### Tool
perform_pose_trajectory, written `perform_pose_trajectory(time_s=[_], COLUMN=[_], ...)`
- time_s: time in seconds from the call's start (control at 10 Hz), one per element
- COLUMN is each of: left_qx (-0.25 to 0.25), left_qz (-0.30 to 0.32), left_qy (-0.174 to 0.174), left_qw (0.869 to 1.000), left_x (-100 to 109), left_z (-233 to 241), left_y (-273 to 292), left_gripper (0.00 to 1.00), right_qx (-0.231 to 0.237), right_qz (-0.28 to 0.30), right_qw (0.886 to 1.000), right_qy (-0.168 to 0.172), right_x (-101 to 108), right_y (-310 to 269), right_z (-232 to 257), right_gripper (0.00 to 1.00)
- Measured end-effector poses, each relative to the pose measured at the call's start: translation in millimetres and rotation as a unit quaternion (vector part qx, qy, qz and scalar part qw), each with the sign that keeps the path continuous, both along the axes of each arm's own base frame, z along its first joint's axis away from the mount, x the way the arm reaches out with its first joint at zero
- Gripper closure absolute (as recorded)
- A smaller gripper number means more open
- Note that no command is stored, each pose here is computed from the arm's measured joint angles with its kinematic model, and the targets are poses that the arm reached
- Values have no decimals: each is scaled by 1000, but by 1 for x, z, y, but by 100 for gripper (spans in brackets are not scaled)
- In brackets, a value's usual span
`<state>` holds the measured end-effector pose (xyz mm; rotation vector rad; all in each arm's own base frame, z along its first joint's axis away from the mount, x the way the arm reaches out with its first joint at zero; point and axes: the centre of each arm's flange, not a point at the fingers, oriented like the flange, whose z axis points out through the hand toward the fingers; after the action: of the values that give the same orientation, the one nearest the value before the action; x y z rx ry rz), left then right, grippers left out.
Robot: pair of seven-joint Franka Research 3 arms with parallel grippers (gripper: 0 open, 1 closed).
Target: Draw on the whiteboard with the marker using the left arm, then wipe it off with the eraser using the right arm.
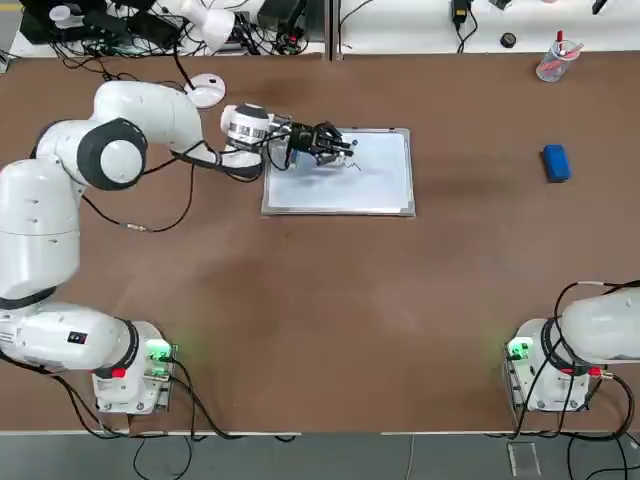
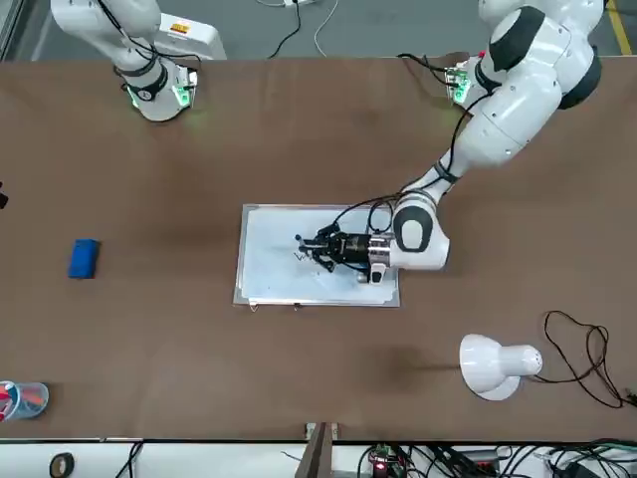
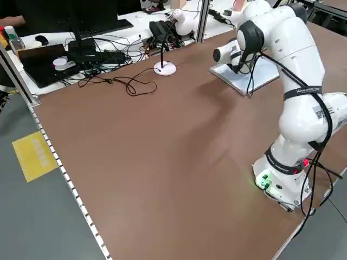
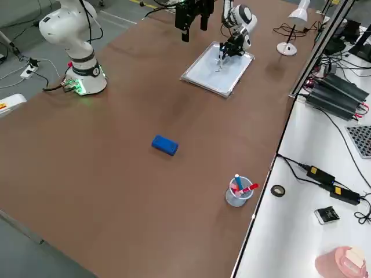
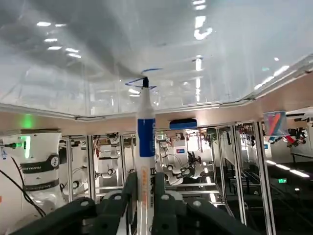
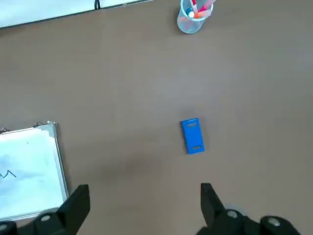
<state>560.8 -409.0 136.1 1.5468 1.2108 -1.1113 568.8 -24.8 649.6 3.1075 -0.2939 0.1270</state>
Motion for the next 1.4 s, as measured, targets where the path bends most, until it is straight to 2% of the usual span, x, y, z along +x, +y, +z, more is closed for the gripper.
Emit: perform_pose_trajectory(time_s=[0.4,0.6,0.8,0.9,1.1,1.4], left_qx=[4,18,40,55,100,182], left_qz=[1,-4,-10,-15,-30,-78], left_qy=[13,21,13,1,-45,-131], left_qw=[1000,1000,999,998,994,971], left_x=[11,24,43,53,74,96], left_z=[16,35,64,79,113,159], left_y=[-7,-9,-5,-1,15,46], left_gripper=[83,83,83,83,83,83], right_qx=[0,0,-1,-2,-5,-6], right_qz=[1,2,15,30,64,126], right_qw=[1000,1000,1000,999,998,991], right_qy=[0,1,7,11,22,38], right_x=[0,0,1,1,2,-1], right_y=[1,2,2,0,-16,-60], right_z=[0,-1,-7,-13,-26,-49], right_gripper=[0,0,0,0,0,0])
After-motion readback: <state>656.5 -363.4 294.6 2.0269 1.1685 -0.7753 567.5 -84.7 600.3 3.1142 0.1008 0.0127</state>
